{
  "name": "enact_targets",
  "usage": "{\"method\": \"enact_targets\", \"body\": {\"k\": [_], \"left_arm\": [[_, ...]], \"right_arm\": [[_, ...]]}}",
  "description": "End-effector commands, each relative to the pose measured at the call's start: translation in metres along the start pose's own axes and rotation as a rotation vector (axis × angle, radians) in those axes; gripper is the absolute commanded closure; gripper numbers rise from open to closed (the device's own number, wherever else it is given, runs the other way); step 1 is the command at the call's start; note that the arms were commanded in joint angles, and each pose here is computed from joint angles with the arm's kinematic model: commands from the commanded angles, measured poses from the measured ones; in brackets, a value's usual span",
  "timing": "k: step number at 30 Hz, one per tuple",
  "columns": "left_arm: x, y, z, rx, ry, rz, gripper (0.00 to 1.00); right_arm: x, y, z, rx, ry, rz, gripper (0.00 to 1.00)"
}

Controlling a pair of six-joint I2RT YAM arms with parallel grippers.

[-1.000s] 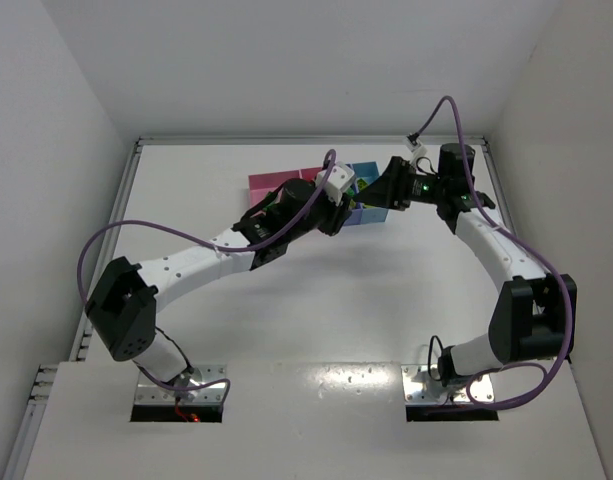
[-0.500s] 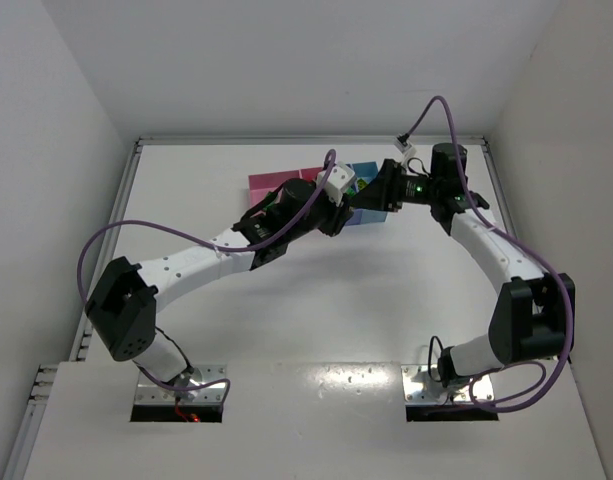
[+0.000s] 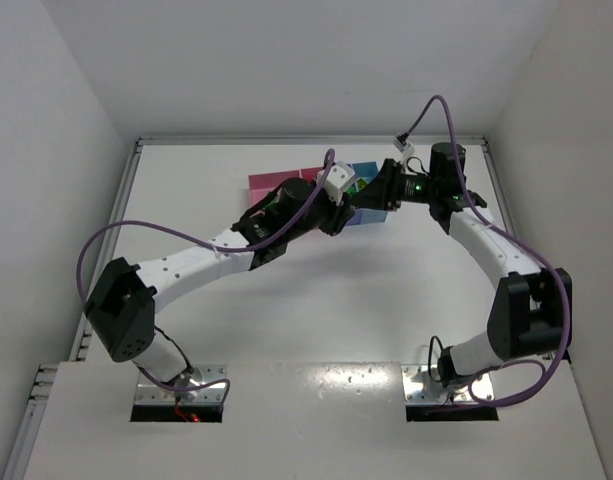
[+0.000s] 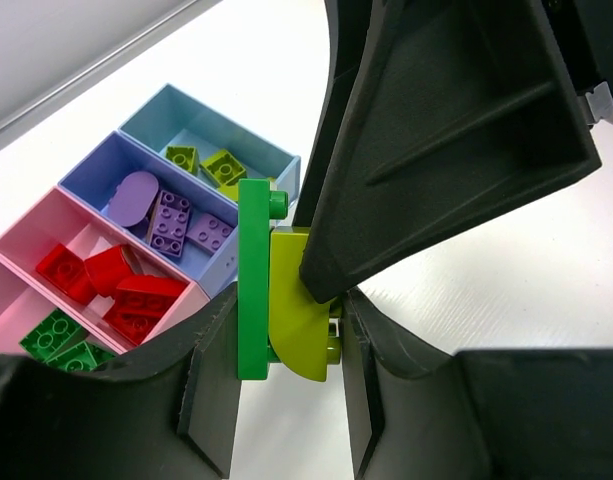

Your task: Sort the legos into containers by color

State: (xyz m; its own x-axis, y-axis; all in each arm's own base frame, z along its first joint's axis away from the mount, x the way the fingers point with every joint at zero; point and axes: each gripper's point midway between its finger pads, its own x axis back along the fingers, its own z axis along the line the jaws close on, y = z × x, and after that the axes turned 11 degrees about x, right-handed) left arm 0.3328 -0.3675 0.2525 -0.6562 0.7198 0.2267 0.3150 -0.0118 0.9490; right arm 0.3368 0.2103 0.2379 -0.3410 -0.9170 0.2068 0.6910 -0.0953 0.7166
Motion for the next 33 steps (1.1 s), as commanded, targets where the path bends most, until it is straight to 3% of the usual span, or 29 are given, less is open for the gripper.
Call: {"method": "enact_targets", "body": {"k": [1,3,7,9,10,12,13,15,20,27,33], "left_arm": [[0.008,0.027,-0.016,0.011,-0.047,-0.079,0.96],[0.008,0.027,-0.017,0.010,-0.057,-0.076,0.96],[0.008,0.025,-0.017,0.019,-0.058,-0.076,0.94],[0.008,0.025,-0.017,0.019,-0.058,-0.076,0.80],[0.008,0.025,-0.017,0.019,-0.058,-0.076,0.59],[0.011,0.030,-0.019,0.030,-0.061,-0.088,0.37],[0.015,0.030,-0.019,0.030,-0.060,-0.083,0.21],[0.019,0.020,-0.027,0.013,-0.114,-0.039,0.09],[0.044,0.012,-0.039,0.033,-0.265,0.046,0.07],[0.089,0.008,-0.024,0.039,-0.454,0.165,0.07],[0.095,0.005,-0.008,0.260,-0.634,0.268,0.16]], "right_arm": [[-0.002,0.010,0.012,0.044,0.054,-0.014,0.55],[-0.002,0.010,0.014,0.048,0.066,-0.017,0.58],[-0.002,0.011,0.016,0.048,0.078,-0.018,0.76],[-0.002,0.009,0.021,0.043,0.109,-0.014,0.85],[-0.003,0.009,0.019,0.046,0.109,-0.015,0.87],[-0.003,0.010,0.021,0.044,0.119,-0.014,0.93],[-0.002,0.009,0.022,0.044,0.129,-0.009,0.94],[0.001,0.011,0.019,0.042,0.119,-0.018,0.96],[0.007,0.015,0.025,0.088,0.147,-0.019,0.97],[0.018,0.010,0.033,0.193,0.227,0.021,0.96],[0.021,-0.001,0.046,0.306,0.344,0.071,0.96]]}}
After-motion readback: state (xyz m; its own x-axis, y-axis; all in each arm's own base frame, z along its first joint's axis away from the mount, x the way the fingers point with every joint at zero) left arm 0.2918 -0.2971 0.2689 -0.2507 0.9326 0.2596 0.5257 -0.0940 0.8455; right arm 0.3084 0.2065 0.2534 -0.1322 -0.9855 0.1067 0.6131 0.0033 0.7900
